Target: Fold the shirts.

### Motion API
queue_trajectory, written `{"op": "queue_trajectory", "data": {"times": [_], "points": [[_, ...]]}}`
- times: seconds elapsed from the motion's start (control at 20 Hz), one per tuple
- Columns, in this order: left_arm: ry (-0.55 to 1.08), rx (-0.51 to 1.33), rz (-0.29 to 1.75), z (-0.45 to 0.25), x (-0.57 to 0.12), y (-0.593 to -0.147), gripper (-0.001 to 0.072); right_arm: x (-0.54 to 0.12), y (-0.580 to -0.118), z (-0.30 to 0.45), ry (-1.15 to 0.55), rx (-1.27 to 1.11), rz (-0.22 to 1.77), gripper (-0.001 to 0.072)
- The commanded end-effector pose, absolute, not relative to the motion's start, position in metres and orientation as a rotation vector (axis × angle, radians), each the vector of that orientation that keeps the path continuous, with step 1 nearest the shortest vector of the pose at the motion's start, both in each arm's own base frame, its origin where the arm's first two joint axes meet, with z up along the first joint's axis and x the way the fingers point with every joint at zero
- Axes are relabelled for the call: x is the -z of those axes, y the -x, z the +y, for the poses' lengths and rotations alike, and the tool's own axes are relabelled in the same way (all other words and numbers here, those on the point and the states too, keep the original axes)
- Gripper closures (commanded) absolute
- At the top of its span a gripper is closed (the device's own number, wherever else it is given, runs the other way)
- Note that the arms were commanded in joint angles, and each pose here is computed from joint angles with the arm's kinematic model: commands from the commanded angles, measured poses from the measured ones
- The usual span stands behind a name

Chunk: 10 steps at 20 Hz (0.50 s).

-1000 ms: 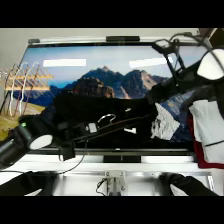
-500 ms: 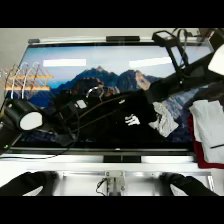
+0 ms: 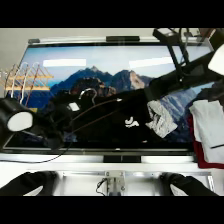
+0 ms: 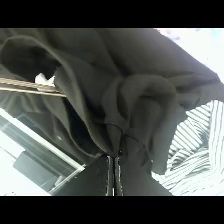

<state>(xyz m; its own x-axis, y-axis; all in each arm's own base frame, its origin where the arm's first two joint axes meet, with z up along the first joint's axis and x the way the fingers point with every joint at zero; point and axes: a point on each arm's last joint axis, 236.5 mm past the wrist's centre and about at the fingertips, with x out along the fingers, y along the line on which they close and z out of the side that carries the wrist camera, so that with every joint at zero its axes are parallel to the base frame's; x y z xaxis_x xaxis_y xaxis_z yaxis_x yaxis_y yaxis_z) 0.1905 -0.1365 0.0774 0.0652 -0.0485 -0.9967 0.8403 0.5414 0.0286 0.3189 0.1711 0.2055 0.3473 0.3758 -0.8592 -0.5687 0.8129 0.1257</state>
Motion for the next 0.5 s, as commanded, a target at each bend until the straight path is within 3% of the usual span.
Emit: {"op": "queue_trajectory", "data": {"times": [0.0,0.3,0.45], "points": [[-0.757,0.725,1.335,-0.117,-0.093,-0.179,0.0666,-0.207,-0.324,0.168,0.215,-0.598,1.034,0.0649],[-0.621,0.788,1.277,-0.164,-0.082,-0.198,0.0666,-0.213,-0.322,0.184,0.171,-0.656,1.01,0.0649],[-0.663,0.883,1.264,-0.195,-0.066,-0.199,0.0666,-0.215,-0.324,0.185,0.166,-0.657,0.995,0.0649]]}}
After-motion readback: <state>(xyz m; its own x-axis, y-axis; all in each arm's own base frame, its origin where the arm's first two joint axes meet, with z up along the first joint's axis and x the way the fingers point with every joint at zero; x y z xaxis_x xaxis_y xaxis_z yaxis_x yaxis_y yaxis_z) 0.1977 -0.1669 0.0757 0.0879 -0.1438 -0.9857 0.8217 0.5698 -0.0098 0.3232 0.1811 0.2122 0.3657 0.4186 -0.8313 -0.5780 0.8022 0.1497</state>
